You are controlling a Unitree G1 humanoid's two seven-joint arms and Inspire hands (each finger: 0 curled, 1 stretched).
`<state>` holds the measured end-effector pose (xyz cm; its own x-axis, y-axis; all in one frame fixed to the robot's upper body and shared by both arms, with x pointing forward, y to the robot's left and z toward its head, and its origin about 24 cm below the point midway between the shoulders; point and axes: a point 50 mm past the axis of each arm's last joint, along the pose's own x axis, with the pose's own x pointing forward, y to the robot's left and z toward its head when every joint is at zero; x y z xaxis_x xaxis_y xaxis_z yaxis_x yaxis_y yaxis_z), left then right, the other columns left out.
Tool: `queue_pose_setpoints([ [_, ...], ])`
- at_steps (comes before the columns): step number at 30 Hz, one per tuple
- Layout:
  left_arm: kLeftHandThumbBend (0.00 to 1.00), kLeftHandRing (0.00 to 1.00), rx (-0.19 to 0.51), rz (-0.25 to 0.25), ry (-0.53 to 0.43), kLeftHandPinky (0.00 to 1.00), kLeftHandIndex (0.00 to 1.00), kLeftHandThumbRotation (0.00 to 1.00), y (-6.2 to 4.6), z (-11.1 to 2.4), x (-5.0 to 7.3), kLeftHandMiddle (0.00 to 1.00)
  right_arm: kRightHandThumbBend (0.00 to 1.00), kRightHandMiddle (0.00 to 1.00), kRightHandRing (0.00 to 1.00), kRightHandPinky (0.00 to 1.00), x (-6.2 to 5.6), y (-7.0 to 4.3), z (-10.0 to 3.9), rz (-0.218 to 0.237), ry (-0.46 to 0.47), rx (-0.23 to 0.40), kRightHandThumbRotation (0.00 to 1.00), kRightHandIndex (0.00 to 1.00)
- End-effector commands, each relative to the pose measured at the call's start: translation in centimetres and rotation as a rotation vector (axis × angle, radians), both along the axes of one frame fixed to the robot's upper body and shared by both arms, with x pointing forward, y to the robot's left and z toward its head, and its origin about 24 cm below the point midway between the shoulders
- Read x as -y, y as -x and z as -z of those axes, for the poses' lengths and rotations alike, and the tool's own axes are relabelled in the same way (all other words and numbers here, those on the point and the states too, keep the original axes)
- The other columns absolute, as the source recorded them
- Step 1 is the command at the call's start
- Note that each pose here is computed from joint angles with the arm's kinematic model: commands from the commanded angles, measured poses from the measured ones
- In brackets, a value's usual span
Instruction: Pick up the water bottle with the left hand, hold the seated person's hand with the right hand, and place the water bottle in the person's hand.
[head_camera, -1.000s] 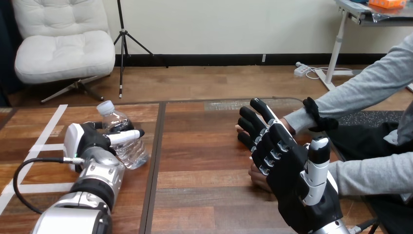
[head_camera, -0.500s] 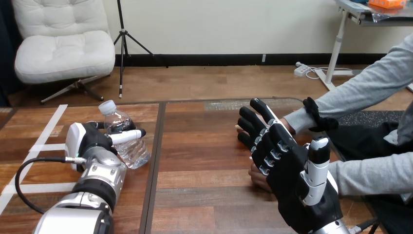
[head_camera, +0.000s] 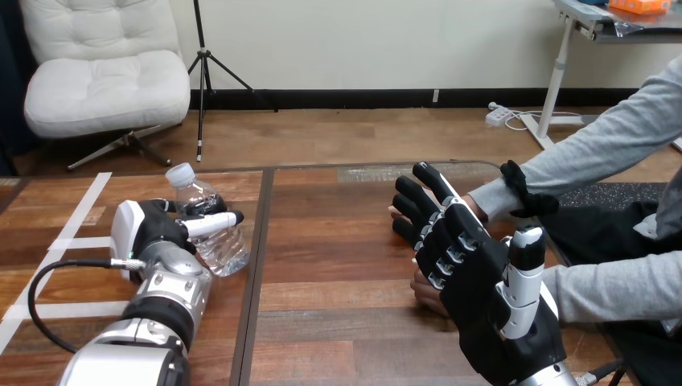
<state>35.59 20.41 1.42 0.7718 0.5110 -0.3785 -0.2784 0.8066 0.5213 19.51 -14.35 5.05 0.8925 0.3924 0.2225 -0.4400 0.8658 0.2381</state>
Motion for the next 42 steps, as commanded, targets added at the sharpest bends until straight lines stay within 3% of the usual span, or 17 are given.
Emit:
queue_pose_setpoints([
  [1, 0.76, 0.28, 0.112, 0.031, -0.03, 0.21, 0.5, 0.0, -1.3, -2.0, 0.6, 0.35, 0.99, 0.96, 0.98, 1.0, -0.2, -0.6, -1.8, -0.002, -0.018, 0.088, 1.0, 0.98],
  [9, 0.76, 0.34, 0.119, 0.058, -0.027, 0.26, 0.46, 0.0, -1.1, -1.6, 1.0, 0.4, 0.99, 0.97, 0.99, 1.0, -0.2, -0.7, -1.8, -0.004, -0.02, 0.088, 1.0, 0.98],
  [23, 0.76, 0.31, 0.167, 0.079, 0.024, 0.23, 0.46, 0.0, -0.7, -1.0, 1.6, 0.38, 1.0, 0.97, 0.99, 1.0, -0.2, -0.9, -1.7, -0.012, -0.032, 0.079, 1.0, 0.98],
  [30, 0.77, 0.32, 0.212, 0.098, -0.017, 0.24, 0.45, 0.0, -0.5, -1.0, 1.8, 0.39, 0.99, 0.97, 0.99, 1.0, -0.2, -0.9, -1.6, -0.012, -0.024, 0.083, 1.0, 0.98],
  [42, 0.81, 0.24, 0.272, 0.114, -0.059, 0.18, 0.45, 0.0, -0.6, -1.4, 2.1, 0.31, 0.99, 0.97, 1.0, 1.0, -0.2, -1.1, -1.5, -0.014, -0.022, 0.083, 1.0, 0.98],
])
